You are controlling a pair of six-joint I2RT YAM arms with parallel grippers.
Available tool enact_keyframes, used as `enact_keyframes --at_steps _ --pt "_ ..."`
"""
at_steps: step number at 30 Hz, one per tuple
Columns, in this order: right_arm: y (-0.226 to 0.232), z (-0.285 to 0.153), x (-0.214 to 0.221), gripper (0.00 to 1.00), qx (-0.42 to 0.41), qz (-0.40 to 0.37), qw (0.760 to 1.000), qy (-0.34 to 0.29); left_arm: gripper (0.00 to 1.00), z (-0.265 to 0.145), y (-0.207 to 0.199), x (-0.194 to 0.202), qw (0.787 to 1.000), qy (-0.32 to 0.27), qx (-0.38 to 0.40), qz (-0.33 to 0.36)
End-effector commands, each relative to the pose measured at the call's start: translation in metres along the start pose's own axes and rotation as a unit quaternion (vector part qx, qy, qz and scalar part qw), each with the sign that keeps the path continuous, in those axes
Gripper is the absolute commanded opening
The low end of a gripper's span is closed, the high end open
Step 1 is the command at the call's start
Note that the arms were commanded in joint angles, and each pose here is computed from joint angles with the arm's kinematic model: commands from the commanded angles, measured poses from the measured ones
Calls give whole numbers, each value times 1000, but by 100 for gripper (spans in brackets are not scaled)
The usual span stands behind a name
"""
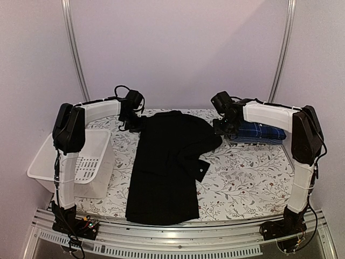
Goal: Fold and stack the long sleeve shirts
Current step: Flatten out the crumpled shirt at the center of the board.
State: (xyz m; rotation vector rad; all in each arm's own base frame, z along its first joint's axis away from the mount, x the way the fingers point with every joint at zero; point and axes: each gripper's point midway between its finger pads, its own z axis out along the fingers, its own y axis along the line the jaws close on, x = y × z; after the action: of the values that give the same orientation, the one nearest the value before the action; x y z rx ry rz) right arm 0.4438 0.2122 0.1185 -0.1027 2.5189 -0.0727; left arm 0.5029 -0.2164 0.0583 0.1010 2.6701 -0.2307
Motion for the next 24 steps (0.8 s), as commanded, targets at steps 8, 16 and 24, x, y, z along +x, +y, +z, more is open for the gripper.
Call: enact_keyframes --at_steps 8,16,24 --pt "122 -64 55 79 -172 -93 980 -17 57 -42 -33 21 1000 2 18 17" --pt "183 -64 95 83 -181 -140 973 -7 56 -60 -54 79 999 22 48 12" --pt "180 -26 112 61 -136 -106 985 15 57 -65 -66 122 997 44 59 22"
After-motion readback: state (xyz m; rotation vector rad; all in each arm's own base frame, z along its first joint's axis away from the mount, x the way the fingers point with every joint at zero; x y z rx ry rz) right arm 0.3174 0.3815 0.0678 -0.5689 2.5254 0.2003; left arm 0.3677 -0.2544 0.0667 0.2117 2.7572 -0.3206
